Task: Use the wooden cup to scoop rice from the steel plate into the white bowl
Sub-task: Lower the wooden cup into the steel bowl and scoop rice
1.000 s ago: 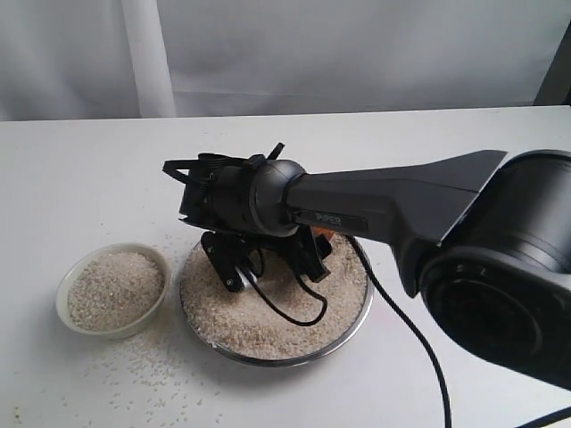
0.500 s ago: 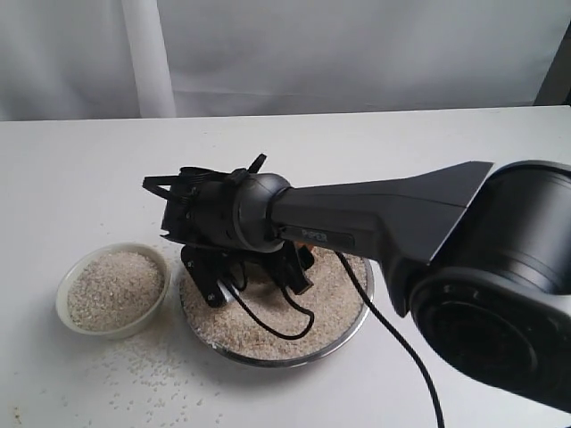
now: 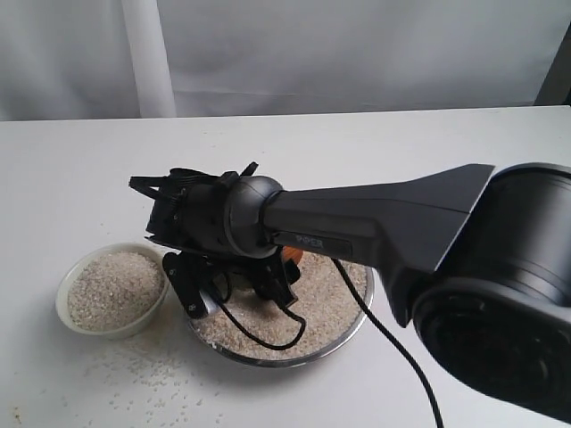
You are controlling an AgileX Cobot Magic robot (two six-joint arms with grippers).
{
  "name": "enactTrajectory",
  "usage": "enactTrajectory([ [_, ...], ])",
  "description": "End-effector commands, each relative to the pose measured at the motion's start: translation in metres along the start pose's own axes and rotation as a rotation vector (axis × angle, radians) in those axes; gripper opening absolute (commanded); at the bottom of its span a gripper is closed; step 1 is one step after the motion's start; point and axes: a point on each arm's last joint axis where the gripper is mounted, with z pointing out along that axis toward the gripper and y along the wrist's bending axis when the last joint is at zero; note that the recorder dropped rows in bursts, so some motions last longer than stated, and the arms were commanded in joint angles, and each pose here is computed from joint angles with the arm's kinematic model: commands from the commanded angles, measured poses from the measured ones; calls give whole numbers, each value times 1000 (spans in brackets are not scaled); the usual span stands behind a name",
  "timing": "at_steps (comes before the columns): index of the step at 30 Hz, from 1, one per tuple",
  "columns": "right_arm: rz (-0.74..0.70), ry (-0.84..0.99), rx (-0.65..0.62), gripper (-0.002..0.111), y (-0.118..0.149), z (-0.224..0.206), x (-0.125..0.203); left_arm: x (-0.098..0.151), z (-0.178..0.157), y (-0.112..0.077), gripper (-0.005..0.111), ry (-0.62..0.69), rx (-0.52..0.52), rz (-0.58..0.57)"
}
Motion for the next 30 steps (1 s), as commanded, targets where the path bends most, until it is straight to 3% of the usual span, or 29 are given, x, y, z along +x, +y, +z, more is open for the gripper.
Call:
enactTrajectory([
  [1, 19, -45, 2, 0, -1, -11, -1, -2, -1, -1, 0, -10, 9, -6],
  [18, 57, -120, -18, 0, 0, -21, -3, -2, -1, -1, 0, -10, 9, -6],
  [30, 174, -251, -76, 0, 0, -33, -2, -2, -1, -1, 0, -10, 9, -6],
])
